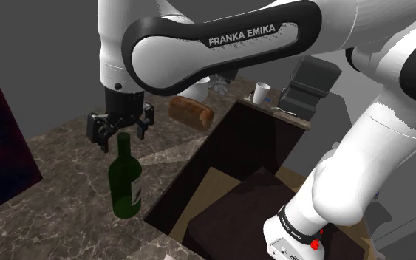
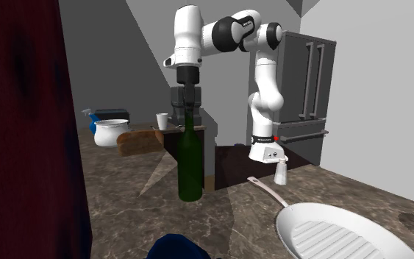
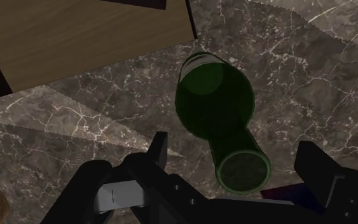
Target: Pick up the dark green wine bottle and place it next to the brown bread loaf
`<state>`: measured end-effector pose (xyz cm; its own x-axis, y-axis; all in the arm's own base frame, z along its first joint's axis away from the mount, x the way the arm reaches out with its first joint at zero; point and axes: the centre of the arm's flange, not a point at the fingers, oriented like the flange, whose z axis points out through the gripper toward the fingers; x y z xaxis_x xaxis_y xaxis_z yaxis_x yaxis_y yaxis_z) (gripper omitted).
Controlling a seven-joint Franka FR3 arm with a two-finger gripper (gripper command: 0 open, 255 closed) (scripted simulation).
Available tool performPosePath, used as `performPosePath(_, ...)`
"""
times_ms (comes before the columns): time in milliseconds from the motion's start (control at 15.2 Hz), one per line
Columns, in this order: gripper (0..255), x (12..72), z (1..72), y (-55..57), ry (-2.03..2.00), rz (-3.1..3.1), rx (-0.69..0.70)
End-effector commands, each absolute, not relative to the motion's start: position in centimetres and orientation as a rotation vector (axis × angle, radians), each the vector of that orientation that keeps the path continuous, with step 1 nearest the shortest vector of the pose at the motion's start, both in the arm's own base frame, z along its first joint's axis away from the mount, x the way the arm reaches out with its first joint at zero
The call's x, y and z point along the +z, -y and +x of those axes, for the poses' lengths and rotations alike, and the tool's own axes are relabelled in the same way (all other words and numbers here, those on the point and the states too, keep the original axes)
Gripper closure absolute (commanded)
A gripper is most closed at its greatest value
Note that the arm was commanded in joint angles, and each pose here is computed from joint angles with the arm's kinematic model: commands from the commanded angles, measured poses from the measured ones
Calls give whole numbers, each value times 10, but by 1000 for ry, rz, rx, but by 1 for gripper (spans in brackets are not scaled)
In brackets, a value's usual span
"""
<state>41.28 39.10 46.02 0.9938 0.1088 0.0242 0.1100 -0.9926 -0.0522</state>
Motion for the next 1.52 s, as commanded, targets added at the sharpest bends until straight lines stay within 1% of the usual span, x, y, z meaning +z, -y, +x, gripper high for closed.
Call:
performPosePath(0,0,460,413,-391,169,-3083,-33)
performPosePath(198,0,460,413,-391,169,-3083,-33)
performPosePath(264,255,460,413,-391,169,-3083,-33)
performPosePath(858,255,460,413,-391,169,-3083,-33)
performPosePath(1452,255,507,413,-391,169,-3083,-33)
